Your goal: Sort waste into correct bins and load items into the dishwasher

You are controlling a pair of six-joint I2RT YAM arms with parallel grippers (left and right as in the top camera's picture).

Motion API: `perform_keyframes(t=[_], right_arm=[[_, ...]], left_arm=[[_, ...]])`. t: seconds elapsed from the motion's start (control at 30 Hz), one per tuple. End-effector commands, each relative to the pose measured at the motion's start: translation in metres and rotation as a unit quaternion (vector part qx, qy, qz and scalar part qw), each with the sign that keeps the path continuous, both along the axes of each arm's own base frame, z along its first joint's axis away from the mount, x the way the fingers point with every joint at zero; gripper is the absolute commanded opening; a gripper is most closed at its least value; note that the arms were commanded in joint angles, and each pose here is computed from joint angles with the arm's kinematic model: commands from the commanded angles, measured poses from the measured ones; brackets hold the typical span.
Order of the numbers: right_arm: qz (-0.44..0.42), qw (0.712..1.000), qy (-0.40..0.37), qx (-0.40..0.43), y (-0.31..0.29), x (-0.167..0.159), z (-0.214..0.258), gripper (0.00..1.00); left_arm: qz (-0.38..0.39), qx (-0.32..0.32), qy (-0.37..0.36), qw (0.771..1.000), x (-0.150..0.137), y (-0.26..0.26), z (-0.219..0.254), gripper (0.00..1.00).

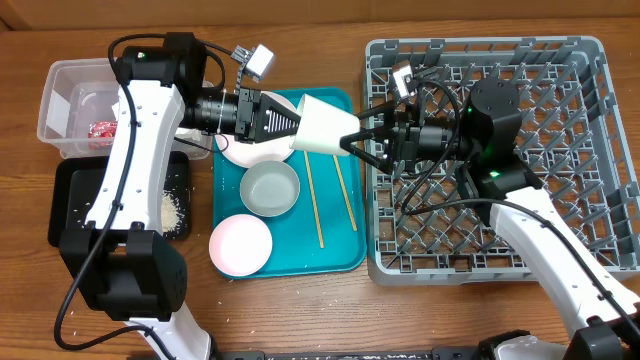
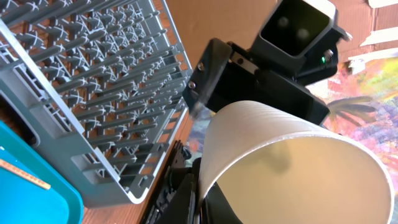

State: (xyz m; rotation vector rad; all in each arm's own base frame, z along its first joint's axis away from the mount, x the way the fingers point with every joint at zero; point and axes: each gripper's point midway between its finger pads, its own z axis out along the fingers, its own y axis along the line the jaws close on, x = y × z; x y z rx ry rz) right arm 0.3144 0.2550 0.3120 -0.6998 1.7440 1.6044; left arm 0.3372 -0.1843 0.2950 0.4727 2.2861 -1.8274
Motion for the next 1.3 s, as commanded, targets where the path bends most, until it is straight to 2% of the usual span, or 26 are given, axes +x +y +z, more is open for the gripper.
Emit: perform_keyframes(t=[0.0,0.37,0.53,0.63,0.8,0.97,1.07,1.13,1.2,1.27], right_arm=[[0.007,0.999,-0.034,0.011,0.008,-0.006,0.017,0.82],[0.027,0.998,-0.049,0.022,0.021,-0.017,0.025,0.67],[0.027,0.998,-0.06,0.025,0.021,-0.017,0.028,0.57],[0.021,0.998,-0.061,0.026,0.017,-0.014,0.029,0.54],[-0.018,0.999,-0.031,0.014,-0.005,0.006,0.02,0.52],[-0.139,0.988,0.056,-0.031,-0.05,0.049,-0.019,0.53],[-0.213,0.968,0.106,-0.077,-0.071,0.063,-0.049,0.53],[-0.245,0.955,0.13,-0.103,-0.08,0.063,-0.061,0.53],[-0.269,0.943,0.146,-0.13,-0.086,0.056,-0.066,0.53],[-0.297,0.927,0.167,-0.159,-0.094,0.048,-0.068,0.53]], left_arm=[[0.003,-0.021,-0.004,1.0,0.002,0.0,0.012,0.04],[0.003,-0.021,-0.004,1.0,0.002,0.0,0.012,0.04],[0.003,-0.015,-0.005,1.0,0.002,0.0,0.01,0.21],[0.003,0.0,-0.005,1.0,0.002,0.002,0.005,0.23],[0.026,0.02,-0.017,0.999,0.013,0.019,-0.001,0.32],[0.084,0.027,-0.046,0.995,0.035,0.062,0.006,0.35],[0.118,0.063,-0.067,0.989,0.046,0.09,0.006,0.36],[0.139,0.109,-0.074,0.981,0.052,0.109,0.002,0.35],[0.169,0.185,-0.077,0.965,0.06,0.131,-0.002,0.34],[0.209,0.268,-0.066,0.938,0.066,0.153,-0.003,0.33]])
